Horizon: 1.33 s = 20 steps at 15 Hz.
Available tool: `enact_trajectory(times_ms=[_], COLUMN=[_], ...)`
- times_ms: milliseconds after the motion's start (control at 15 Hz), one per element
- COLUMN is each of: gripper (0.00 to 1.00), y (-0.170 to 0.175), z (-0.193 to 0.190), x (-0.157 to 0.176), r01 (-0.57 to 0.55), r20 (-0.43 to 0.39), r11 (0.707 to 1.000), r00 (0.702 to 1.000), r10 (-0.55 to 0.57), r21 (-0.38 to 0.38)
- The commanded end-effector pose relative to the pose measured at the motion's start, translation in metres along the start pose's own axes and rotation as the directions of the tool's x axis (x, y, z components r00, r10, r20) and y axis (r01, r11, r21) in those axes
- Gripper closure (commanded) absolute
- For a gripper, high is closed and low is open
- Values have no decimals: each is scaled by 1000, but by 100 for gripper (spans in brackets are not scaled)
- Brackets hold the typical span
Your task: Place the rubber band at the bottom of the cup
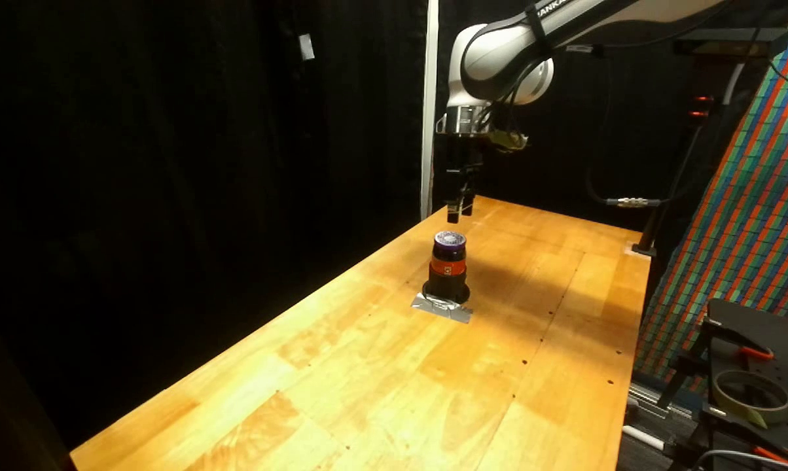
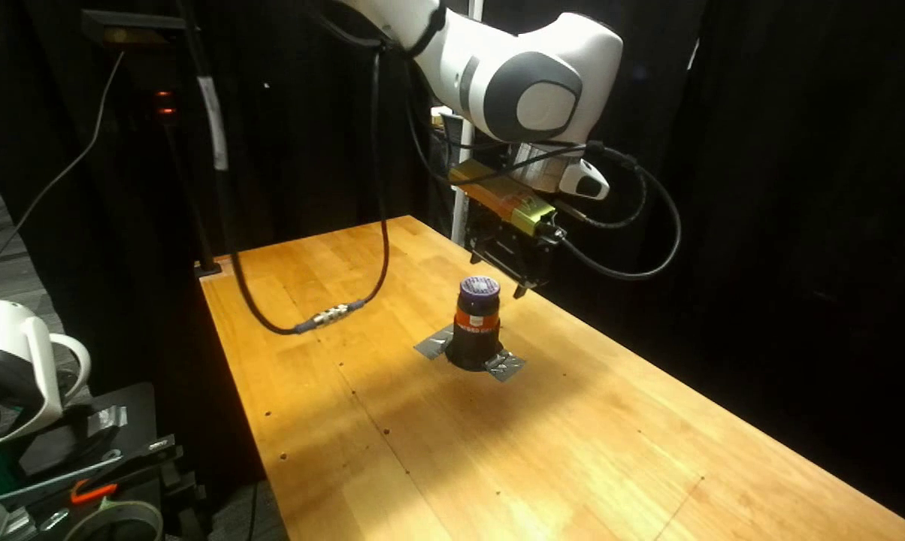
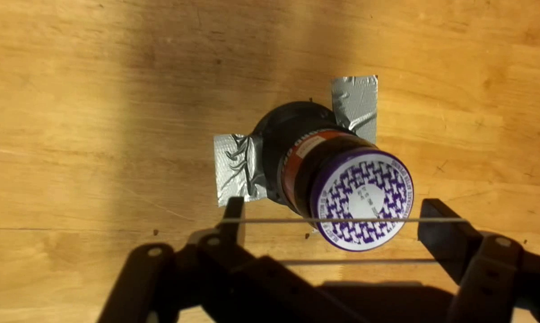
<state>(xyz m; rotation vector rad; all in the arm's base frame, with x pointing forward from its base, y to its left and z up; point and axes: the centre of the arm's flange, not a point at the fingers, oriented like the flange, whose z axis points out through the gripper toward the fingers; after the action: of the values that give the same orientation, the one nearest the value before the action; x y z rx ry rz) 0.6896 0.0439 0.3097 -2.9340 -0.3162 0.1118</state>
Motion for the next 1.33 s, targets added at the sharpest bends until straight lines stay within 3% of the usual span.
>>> enact_trajectory(times_ms=[0,733,1000,1267], gripper=[0,0,0,0], y=[-6,-23,-28,-27], z=[9,62,70,68], x=[63,64,42,4], r01=[9,44,73,95], r20=[20,197,287,308], r11=[1000,998,993,986], r00=[1000,980,957,950], r10=[-9,-33,-42,-49], r21=[19,-49,-97,-135])
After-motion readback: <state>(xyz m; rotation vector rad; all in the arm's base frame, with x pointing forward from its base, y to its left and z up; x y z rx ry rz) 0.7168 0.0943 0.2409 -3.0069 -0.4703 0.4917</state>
